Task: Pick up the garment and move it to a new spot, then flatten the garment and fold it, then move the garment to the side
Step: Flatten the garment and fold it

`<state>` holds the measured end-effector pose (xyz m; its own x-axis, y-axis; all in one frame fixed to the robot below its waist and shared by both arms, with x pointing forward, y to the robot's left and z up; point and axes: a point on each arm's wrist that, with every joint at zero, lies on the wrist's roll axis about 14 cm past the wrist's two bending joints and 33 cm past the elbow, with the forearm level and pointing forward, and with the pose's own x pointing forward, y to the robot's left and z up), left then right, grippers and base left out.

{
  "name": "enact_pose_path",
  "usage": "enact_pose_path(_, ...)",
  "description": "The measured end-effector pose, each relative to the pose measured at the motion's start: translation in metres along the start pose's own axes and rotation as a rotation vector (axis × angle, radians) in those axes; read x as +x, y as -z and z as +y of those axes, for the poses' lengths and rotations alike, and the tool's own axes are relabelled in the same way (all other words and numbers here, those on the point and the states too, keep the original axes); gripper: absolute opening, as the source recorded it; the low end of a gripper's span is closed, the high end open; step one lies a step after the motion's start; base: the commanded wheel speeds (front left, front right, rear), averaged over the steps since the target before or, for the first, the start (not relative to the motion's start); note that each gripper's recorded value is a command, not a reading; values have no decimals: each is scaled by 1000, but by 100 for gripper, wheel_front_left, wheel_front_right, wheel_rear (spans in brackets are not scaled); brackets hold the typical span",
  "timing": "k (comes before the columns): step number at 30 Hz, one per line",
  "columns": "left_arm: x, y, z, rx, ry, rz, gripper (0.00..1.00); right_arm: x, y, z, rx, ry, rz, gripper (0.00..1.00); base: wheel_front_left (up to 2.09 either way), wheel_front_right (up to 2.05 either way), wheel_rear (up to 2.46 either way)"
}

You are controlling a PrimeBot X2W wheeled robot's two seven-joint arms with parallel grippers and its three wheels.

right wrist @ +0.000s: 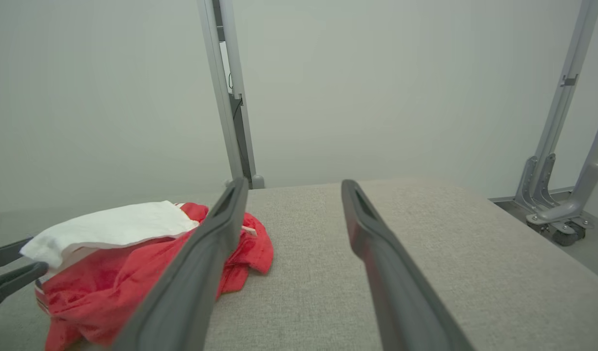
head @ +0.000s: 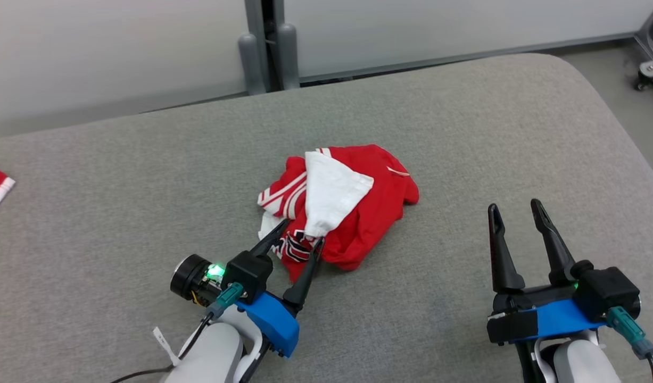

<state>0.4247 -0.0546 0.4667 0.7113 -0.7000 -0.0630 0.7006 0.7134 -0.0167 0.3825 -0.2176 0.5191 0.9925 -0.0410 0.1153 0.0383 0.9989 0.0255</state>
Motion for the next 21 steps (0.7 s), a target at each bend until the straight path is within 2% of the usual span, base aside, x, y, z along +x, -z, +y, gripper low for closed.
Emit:
enact_pose_path(9,26,11,-7,-9,57,28,100,1,6,-14,-14,40,22,100,0,0,0)
enact_pose_path(10,28,10,-6,-13,58,25,45,1,6,-15,-15,42,22,100,0,0,0)
enact_pose_path(11,29,9,-5,-18,55,21,0,1,7,-16,-15,44,23,100,0,0,0)
enact_pose_path(16,32,-8,8,-23,18,-31,0,3,6,-17,-16,47,20,100,0,0,0)
enact_pose_path(21,22,-35,35,-29,-81,-112,0,9,6,-4,-2,11,12,100,0,0,0)
